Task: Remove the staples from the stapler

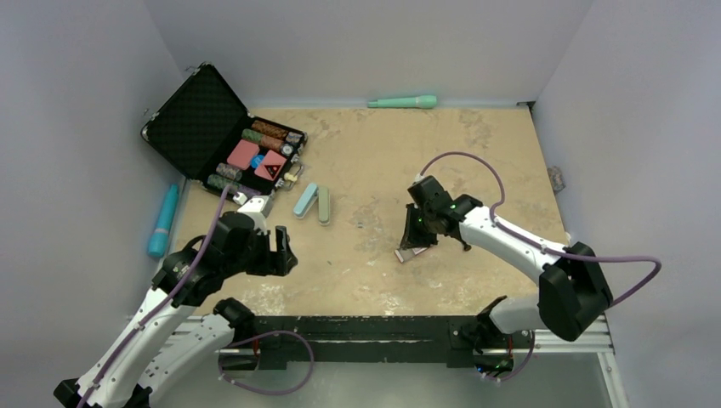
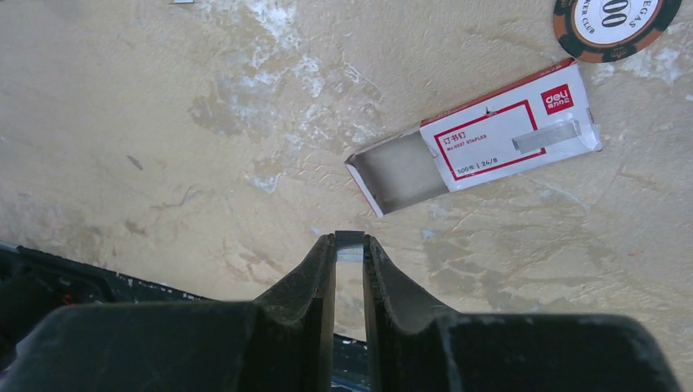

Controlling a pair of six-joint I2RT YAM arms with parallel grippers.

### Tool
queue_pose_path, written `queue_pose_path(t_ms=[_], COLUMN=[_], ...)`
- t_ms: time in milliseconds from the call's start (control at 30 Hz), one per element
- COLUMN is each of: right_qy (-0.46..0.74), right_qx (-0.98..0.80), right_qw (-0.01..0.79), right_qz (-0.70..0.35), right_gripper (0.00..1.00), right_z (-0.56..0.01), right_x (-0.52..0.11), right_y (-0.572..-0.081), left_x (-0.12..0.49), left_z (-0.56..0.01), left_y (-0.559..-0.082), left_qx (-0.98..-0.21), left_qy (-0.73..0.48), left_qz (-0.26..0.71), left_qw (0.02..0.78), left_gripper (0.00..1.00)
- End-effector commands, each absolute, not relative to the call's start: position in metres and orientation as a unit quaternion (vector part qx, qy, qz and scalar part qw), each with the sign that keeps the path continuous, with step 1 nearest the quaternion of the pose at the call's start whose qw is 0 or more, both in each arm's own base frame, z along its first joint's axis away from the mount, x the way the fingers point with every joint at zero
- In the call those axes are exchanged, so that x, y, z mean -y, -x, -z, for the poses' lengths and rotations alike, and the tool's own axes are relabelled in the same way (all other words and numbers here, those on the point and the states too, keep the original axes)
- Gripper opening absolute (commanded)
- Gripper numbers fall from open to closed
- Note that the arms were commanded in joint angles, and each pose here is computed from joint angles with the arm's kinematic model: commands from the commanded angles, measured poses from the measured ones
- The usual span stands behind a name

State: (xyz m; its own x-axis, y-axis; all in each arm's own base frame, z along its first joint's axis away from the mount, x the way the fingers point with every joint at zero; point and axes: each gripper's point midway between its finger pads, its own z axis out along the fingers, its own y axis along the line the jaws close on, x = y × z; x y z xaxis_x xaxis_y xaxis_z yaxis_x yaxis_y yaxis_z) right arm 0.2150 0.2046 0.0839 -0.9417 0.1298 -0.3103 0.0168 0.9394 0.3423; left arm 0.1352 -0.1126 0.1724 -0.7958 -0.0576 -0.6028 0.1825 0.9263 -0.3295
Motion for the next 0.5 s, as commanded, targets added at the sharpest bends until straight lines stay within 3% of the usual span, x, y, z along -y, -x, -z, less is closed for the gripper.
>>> queue_pose_path(t_ms=[0, 133, 300, 467], right_qy=[-0.039, -0.037, -0.037, -0.035], right_qx=[-0.971, -0.974, -0.978, -0.979], right_qw=[0.184, 0.184, 0.177, 0.174], right_qz=[-0.149, -0.125, -0.105, -0.1], right_gripper=[0.0, 0.0, 0.0, 0.0], right_z=[-0.08, -0.071, -0.056, -0.046], right_x=[-0.203, -0.196, -0.191, -0.192], right_y=[-0.228, -0.23, -0.231, -0.232], left_x=[0.112, 0.111, 0.113, 0.112], left_z=[-0.175, -0.177, -0.18, -0.179], left_y=[-0.137, -0.137, -0.137, -0.137], left_qx=[-0.925, -0.924, -0.919, -0.921], left_qy=[-0.028, -0.027, -0.031, -0.03], left_qz=[0.192, 0.192, 0.201, 0.198], left_qw=[0.326, 0.33, 0.337, 0.335], left_gripper=[0.79, 0.82, 0.99, 1.0])
